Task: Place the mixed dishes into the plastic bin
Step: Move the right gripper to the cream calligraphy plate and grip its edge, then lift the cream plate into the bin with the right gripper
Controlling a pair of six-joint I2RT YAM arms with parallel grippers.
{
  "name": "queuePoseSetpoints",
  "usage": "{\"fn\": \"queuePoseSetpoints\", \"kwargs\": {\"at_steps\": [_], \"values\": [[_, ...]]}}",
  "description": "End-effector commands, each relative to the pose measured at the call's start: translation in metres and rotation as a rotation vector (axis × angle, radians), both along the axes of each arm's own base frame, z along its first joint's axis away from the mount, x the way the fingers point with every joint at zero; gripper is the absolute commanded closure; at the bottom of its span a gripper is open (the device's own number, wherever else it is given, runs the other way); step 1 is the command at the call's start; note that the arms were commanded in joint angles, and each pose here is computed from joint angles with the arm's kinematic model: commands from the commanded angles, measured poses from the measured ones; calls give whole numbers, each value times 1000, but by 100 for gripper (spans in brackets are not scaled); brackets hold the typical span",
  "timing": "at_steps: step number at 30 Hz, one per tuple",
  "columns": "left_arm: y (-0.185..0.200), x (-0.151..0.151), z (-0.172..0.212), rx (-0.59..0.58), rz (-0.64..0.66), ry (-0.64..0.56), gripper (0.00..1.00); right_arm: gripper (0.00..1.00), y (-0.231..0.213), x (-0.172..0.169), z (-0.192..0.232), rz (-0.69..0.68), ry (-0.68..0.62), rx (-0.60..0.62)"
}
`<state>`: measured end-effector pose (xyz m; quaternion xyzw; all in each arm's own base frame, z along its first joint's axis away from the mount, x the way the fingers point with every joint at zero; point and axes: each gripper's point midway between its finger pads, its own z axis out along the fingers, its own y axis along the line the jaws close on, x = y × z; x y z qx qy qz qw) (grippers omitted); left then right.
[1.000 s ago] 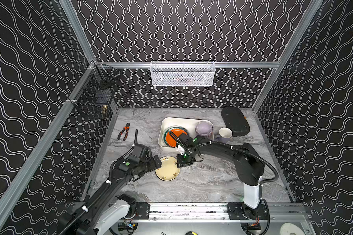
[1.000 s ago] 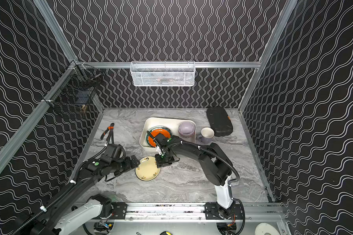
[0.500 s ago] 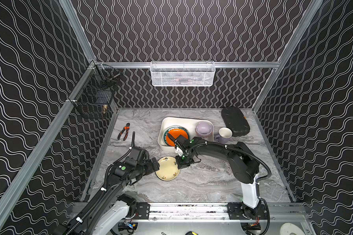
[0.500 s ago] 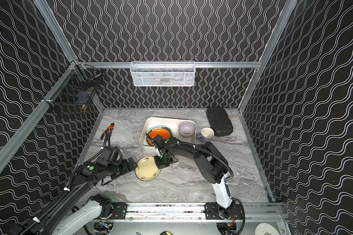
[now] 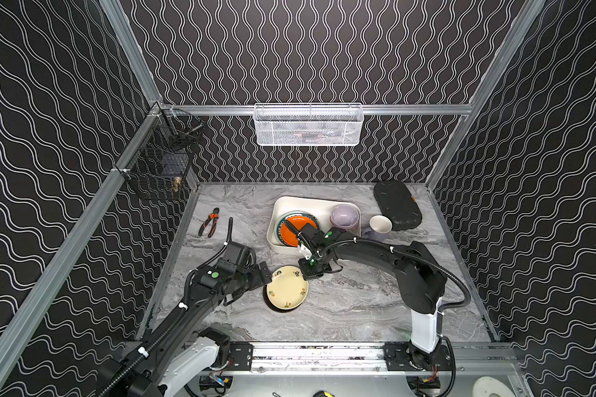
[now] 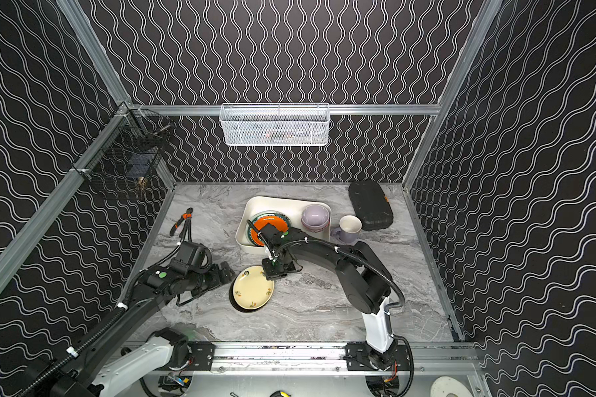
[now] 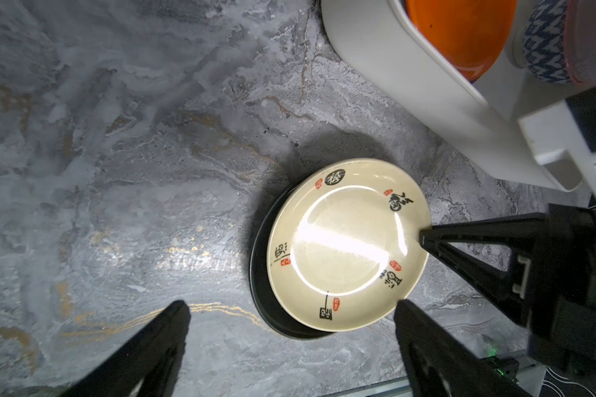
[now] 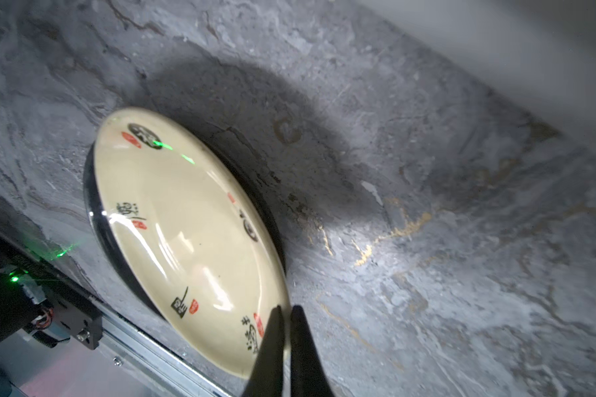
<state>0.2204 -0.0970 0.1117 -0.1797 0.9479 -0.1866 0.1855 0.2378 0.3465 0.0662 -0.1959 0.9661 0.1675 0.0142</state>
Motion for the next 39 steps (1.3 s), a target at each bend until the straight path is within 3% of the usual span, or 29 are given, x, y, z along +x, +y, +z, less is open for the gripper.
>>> {"fn": "queuePoseSetpoints", "kwargs": {"at_steps": [1,10,20,31,39], "values": [[-3,12,7,1,-17,-45,3,100,-7,-1,14,-5,-10,-21],[-5,36,29,37,-41,-111,2,100,-9,22,73,-44,-57,97],[-10,68,50,79,-78,-169,1,100,-40,96,111,-188,-123,230],[-30,123,60,129,-191,-192,1,100,-54,174,83,-249,-149,195],[-37,146,59,155,-231,-191,1,100,-49,202,55,-252,-118,182]]}}
